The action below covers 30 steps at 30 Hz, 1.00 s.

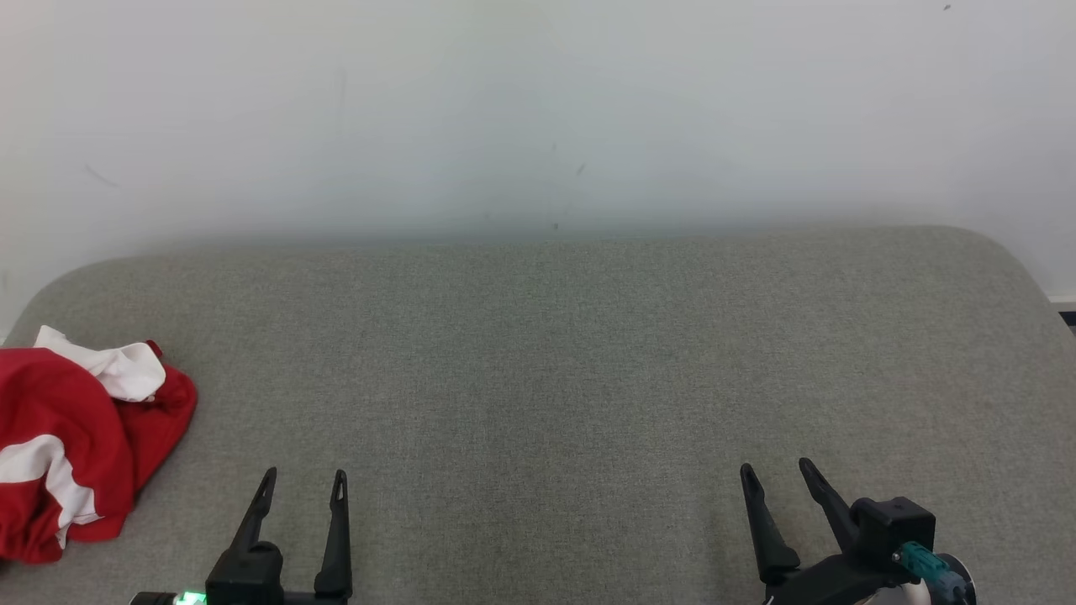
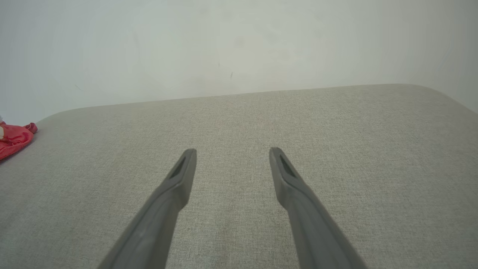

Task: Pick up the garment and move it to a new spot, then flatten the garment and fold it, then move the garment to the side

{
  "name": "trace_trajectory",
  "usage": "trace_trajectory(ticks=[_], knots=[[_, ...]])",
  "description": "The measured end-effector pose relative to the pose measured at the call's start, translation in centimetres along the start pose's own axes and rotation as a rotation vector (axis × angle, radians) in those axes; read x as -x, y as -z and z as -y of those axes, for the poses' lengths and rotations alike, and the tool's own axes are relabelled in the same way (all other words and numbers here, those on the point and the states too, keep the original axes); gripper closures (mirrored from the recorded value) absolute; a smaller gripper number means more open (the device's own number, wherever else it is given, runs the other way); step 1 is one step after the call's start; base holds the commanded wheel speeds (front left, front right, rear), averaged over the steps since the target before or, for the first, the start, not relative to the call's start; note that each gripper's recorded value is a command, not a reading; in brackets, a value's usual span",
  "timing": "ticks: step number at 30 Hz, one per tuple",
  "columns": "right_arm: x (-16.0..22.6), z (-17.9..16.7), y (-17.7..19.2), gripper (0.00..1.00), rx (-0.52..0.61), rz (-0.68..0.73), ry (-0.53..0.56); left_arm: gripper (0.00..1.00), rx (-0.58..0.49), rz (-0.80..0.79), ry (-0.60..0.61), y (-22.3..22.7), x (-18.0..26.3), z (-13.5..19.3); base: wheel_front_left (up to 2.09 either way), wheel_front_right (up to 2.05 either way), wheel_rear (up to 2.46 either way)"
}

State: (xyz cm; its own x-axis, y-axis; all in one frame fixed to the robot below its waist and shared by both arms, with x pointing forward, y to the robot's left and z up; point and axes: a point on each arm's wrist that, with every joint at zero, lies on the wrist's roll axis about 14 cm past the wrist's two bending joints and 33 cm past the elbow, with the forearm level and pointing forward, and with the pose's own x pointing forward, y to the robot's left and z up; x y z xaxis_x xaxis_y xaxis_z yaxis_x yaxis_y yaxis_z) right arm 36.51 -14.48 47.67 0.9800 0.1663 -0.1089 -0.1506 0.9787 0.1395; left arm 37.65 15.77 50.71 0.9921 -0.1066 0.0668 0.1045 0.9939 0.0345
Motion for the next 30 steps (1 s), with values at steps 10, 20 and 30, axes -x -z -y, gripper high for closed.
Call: trace_trajectory(ticks=[10,20,30], knots=[[0.0,0.0,0.1,0.0,0.011,-0.003,-0.001,0.0,0.002,-0.003,-0.008,0.2,0.1,-0.2,0.0,0.0,0.0],[-0.6,-0.8,0.0,0.0,0.015,0.0,-0.028,0.0,0.023,-0.011,-0.06,0.5,1.0,-1.4,0.0,0.0,0.0],[-2.1,-5.7,0.3,0.0,-0.015,-0.006,-0.172,0.0,0.018,-0.01,-0.234,0.4,4.2,-7.0,0.0,0.0,0.0]])
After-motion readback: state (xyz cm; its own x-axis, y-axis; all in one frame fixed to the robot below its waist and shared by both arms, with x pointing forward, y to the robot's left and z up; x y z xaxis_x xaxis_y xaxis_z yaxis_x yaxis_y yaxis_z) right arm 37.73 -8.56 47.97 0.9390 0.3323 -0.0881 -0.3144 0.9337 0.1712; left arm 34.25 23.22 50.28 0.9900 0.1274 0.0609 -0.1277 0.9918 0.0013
